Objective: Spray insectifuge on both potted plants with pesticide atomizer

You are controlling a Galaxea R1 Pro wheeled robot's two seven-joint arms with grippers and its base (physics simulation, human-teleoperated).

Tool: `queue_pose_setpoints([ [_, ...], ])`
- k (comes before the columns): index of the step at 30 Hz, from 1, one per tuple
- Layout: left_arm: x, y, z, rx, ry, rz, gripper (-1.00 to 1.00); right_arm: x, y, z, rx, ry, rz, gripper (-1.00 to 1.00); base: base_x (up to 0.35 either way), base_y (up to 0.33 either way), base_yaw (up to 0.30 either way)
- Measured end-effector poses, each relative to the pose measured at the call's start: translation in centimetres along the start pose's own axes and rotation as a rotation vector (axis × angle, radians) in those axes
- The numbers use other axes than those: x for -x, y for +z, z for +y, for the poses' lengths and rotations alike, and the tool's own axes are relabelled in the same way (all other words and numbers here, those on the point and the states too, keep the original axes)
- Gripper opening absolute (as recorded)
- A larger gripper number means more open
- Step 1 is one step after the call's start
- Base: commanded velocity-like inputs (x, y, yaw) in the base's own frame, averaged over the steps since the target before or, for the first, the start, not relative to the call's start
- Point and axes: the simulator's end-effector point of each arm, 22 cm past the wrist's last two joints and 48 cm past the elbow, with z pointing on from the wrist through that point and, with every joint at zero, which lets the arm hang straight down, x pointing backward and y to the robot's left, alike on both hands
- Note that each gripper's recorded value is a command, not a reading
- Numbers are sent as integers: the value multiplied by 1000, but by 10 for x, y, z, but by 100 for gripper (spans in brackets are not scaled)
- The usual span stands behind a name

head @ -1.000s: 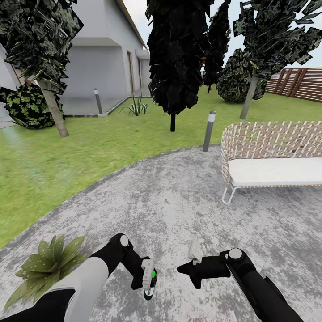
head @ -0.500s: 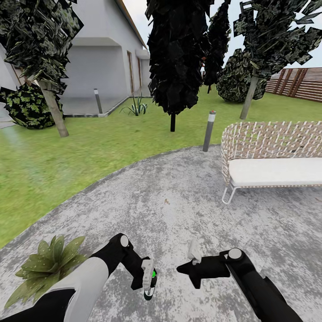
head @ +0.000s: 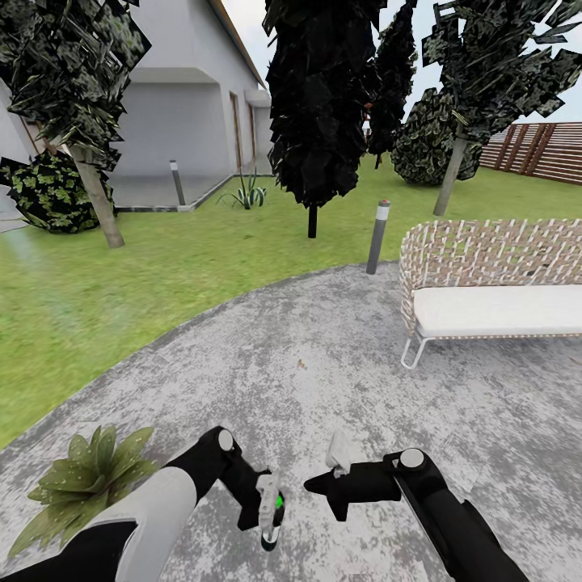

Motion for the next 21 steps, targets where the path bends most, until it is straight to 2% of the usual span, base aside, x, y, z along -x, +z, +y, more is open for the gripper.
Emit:
queue_pose_setpoints([
  [1,1,-2,-7,-35,3,0,-100,0,0,0,0,1,0,-100,0,0,0],
  [3,3,-10,-9,-56,14,4,-100,-1,0,0,-1,1,1,-100,0,0,0],
  [6,5,-20,-5,-54,29,9,-100,-1,0,-1,-2,1,1,-100,0,0,0],
  [12,6,-22,-5,-55,33,8,-100,0,-1,-1,-3,1,-1,-100,0,0,0],
  [15,13,-22,-4,-52,27,-22,-100,0,-1,-1,-3,1,-2,-100,0,0,0],
  [21,23,-22,-14,-94,21,-67,-100,1,0,-1,-2,1,-3,-100,0,0,0],
])
